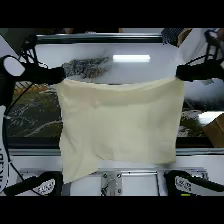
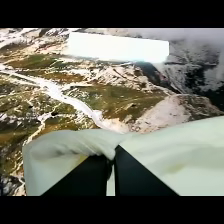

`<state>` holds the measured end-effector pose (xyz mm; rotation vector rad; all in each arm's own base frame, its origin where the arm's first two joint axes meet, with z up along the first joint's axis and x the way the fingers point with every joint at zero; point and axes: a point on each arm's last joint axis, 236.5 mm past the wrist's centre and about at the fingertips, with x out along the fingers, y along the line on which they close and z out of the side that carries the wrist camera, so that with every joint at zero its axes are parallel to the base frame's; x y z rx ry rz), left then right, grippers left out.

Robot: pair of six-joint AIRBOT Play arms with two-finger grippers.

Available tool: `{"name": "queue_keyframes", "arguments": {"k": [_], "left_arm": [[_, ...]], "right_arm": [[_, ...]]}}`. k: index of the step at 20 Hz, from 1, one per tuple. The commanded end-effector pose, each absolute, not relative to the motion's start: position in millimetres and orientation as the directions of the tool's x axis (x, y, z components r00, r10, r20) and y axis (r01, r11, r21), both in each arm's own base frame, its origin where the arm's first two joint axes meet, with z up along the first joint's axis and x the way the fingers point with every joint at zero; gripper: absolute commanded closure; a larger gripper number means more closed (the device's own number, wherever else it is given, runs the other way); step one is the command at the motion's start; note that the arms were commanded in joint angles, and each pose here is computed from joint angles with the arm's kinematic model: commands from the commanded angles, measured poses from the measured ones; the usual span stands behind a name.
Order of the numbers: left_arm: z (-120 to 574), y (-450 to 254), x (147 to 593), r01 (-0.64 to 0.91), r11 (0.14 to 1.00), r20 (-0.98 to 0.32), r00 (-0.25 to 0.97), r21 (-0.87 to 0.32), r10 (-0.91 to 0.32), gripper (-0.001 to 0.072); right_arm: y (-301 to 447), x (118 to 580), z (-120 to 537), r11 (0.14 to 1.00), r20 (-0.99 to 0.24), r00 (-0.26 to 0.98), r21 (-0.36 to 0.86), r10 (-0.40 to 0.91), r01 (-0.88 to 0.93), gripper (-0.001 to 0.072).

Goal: Fold the clothes and pants, and hang the long-sleeved shirts on hangers.

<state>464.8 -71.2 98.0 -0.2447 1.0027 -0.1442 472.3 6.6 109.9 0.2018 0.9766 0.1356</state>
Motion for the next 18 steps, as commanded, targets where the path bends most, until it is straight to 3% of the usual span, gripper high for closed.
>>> {"name": "queue_keyframes", "arguments": {"k": [1,5,8,18], "left_arm": [[8.5,-63.8,508.4,-0.037,0.966,-0.857,0.471,-0.256,-0.209,0.0699],[-10.1,-45.8,541.1,-0.077,0.961,-0.859,0.473,-0.264,-0.198,0.0699],[-1.7,-32.6,549.3,-0.115,0.938,-0.837,0.496,-0.326,-0.230,0.0699],[-41.3,-24.6,470.9,-0.123,0.946,-0.885,0.405,-0.301,-0.229,0.0699]], "right_arm": [[14.8,514.1,25.9,0.973,-0.856,0.478,0.231,0.194,0.018,0.0704],[5.3,549.8,27.9,0.971,-0.791,0.590,0.234,0.159,0.052,0.0704],[-2.9,548.8,26.7,0.970,-0.795,0.589,0.233,0.147,0.073,0.0705],[-6.5,464.5,-27.7,0.975,-0.886,0.449,0.184,0.111,0.122,0.0705]]}}
